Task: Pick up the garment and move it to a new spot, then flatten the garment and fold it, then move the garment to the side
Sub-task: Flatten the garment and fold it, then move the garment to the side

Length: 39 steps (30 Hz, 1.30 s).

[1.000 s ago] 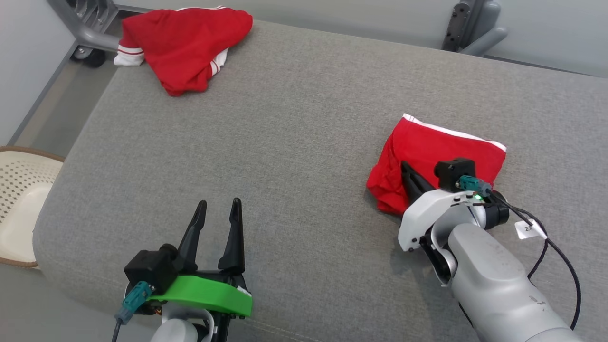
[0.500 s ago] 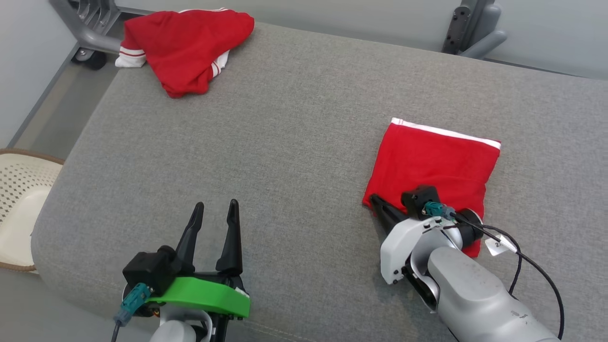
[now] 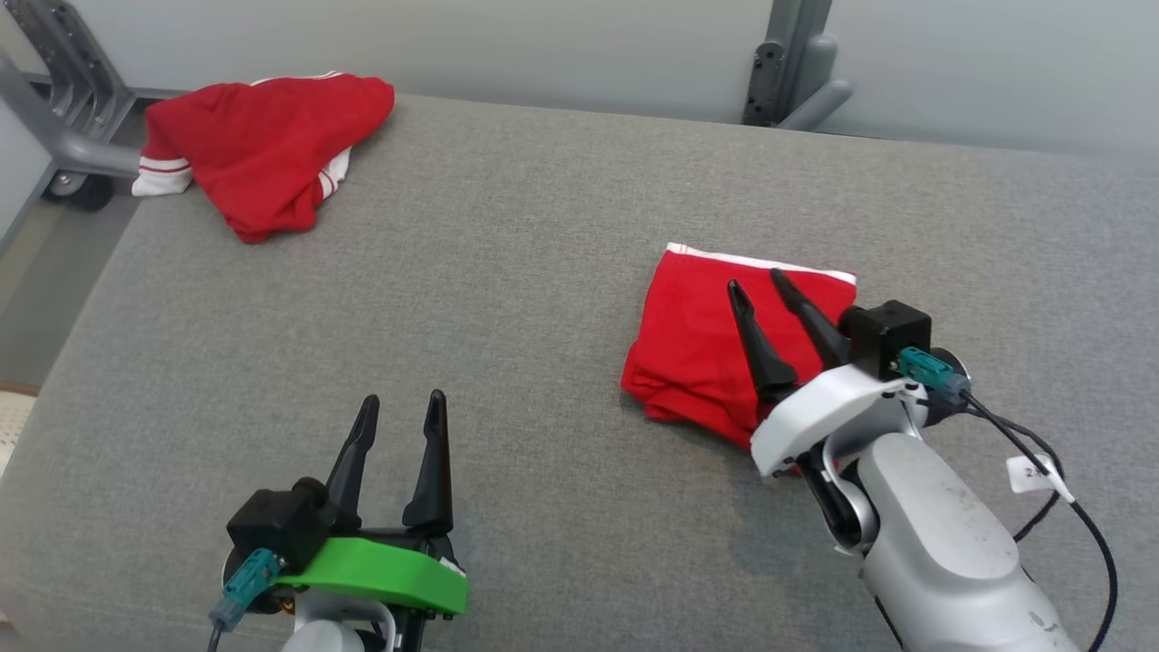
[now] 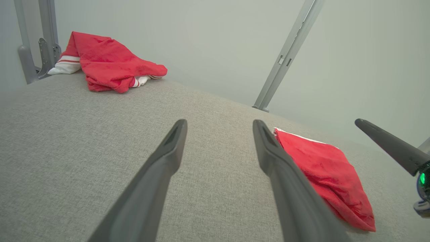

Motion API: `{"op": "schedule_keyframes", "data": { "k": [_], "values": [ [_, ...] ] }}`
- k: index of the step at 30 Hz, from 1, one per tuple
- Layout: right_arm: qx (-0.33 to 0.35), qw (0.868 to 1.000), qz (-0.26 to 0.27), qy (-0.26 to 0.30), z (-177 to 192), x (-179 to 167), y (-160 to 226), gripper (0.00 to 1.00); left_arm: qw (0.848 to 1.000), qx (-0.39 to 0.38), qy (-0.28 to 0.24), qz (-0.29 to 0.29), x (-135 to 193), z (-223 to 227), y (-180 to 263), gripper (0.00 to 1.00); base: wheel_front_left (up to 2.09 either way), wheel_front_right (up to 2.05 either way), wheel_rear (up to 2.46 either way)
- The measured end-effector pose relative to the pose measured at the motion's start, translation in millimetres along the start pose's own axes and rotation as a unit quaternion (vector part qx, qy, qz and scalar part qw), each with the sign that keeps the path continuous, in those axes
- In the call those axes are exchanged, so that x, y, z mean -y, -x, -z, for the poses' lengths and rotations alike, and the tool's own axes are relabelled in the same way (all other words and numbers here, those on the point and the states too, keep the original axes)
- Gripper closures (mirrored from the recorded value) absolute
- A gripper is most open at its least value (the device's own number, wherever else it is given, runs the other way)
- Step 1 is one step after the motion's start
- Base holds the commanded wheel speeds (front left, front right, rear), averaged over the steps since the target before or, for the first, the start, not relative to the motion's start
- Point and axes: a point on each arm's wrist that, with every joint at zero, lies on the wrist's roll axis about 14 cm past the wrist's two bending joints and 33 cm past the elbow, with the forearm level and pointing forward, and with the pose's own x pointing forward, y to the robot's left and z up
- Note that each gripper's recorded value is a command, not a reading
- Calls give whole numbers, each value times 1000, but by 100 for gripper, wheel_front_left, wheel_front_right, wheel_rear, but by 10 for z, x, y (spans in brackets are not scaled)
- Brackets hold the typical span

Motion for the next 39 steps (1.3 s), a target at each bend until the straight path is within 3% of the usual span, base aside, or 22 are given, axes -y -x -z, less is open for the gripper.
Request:
{"op": "schedule_keyframes", "data": {
  "k": [9, 19, 28, 39],
  "values": [
    [68, 992, 108, 18, -399, 587, 536, 0, 999, 9, -19, 33, 190, -59, -69, 0, 0, 0, 0],
    [69, 981, 181, 32, -349, 879, 1142, 0, 998, 8, -41, 44, 250, -43, -71, 0, 0, 0, 0],
    [76, 974, 214, 7, -298, 930, 1513, 0, 998, -8, -51, 30, 140, 61, -7, 0, 0, 0, 0],
    [72, 975, 212, 3, -297, 877, 1575, 0, 997, -20, -69, 31, 109, 142, 22, 0, 0, 0, 0]
  ]
}}
